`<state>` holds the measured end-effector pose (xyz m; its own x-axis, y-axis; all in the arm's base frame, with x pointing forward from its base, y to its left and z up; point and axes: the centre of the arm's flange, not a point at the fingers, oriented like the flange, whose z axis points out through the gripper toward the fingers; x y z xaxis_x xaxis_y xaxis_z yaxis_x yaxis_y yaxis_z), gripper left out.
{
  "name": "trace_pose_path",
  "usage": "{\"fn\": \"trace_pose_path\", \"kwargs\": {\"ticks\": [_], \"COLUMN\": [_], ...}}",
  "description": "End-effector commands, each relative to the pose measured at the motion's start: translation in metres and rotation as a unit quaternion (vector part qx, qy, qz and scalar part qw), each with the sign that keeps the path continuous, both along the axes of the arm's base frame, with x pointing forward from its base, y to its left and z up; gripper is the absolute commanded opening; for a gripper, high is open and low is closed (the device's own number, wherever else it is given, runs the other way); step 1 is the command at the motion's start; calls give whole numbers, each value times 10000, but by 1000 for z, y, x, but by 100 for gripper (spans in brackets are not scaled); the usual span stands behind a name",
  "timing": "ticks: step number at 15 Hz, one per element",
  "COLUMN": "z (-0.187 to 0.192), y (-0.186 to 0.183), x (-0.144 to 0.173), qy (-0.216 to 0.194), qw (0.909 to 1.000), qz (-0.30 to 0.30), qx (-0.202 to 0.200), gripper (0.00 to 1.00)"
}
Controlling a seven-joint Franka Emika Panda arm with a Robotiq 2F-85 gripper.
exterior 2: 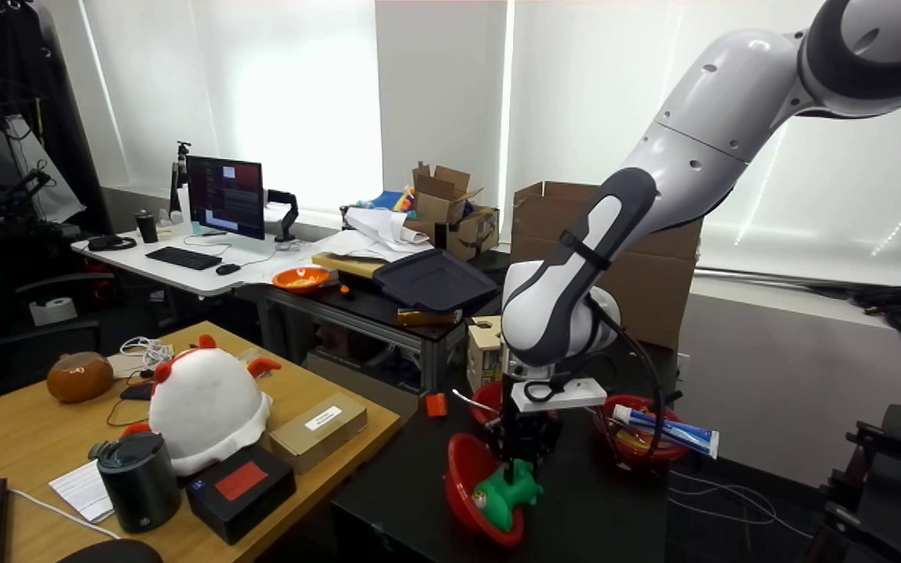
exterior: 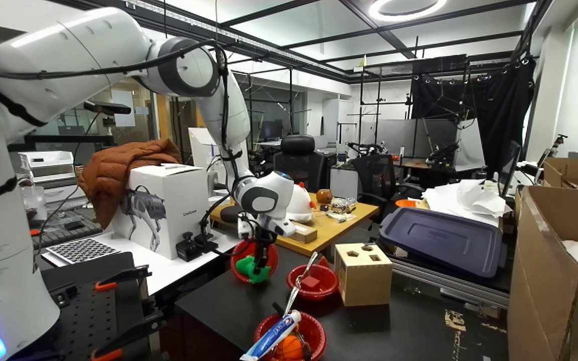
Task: Move the empty red bowl forwards, place the green plush toy inside the bowl
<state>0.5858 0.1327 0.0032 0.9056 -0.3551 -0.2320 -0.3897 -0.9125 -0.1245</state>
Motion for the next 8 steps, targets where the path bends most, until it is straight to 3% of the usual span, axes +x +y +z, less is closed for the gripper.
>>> {"fn": "trace_pose_path", "kwargs": {"ticks": [1,3,8], "z": [7,12,26], "y": [-3,-4,-4], "x": [6,5,-6], "qy": [128,130,245], "qw": [9999,9999,9988], "qz": [52,92,328], "qx": [59,2,-275], "gripper": [8,0,2]}}
